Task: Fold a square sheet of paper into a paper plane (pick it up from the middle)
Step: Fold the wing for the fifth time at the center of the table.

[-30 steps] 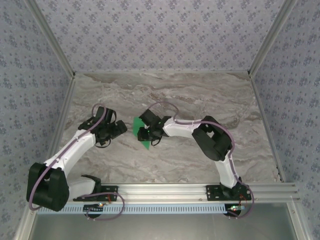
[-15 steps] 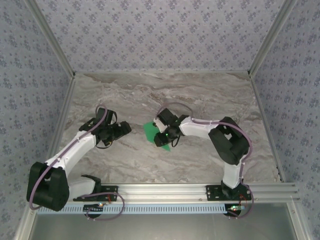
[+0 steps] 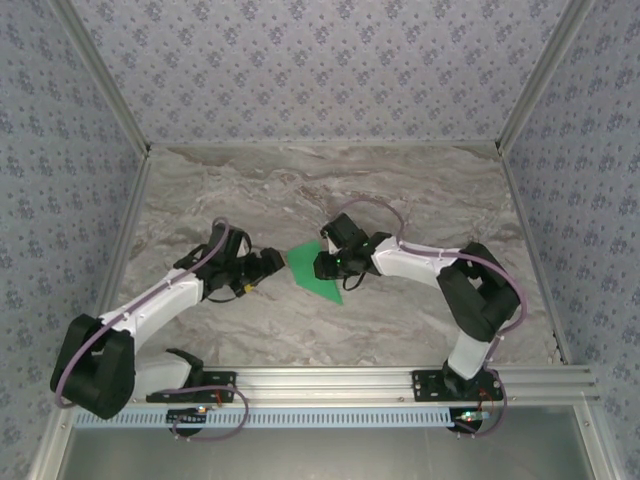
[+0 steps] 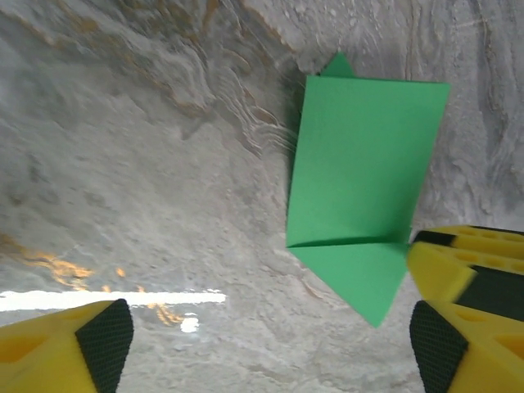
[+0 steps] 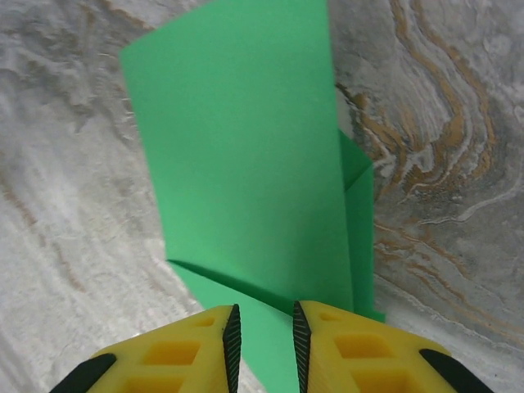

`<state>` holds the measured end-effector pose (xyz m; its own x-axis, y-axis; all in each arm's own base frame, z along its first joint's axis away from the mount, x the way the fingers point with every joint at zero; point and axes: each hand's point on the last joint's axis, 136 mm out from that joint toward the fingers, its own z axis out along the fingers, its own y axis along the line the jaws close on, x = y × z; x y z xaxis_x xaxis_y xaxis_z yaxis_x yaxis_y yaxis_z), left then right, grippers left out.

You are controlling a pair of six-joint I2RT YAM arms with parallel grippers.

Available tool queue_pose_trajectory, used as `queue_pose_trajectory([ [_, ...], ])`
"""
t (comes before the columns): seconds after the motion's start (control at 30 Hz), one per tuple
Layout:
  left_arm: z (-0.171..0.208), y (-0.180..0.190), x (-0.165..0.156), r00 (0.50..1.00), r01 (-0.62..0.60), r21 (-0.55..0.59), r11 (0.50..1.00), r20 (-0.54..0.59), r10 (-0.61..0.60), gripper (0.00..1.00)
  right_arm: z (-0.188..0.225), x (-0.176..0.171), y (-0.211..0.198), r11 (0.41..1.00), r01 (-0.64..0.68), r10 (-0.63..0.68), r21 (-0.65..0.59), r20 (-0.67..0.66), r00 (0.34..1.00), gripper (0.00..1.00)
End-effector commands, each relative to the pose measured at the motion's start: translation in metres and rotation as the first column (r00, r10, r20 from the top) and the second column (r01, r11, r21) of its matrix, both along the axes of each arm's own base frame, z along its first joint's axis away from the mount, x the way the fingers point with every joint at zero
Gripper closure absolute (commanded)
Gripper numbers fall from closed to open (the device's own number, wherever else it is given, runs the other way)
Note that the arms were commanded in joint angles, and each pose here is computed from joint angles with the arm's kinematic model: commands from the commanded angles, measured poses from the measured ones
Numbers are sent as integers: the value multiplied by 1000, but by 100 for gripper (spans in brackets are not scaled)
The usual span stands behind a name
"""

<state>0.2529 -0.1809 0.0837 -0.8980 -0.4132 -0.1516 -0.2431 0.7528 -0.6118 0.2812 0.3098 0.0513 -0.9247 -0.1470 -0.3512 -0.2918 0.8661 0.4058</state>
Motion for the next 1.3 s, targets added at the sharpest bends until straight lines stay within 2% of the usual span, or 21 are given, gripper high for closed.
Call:
queue_pose_trajectory([
  [0.0,6,-21,3,1000,6,-103,995,-10,-7,13,-15,5,-8,997,70,-71,-37,-33,997,73],
  [0.2,-1,-41,1,998,30,-162,986,-44,-37,20,-34,3,-19,996,81,-85,-47,-76,993,75],
  [0.33,-5,-56,1,996,49,-199,979,-65,-62,27,-44,3,-24,992,123,-120,18,-139,983,75],
  [0.6,-20,-76,4,991,71,-197,978,-100,-92,42,-59,-2,-35,967,200,-156,156,-256,954,75],
  [0.93,-29,-89,17,990,67,-203,977,-112,-91,56,-63,-3,-42,959,221,-165,178,-281,945,75],
  [1.27,-39,-94,24,987,62,-193,979,-133,-89,57,-62,-3,-45,953,230,-168,197,-290,942,75],
])
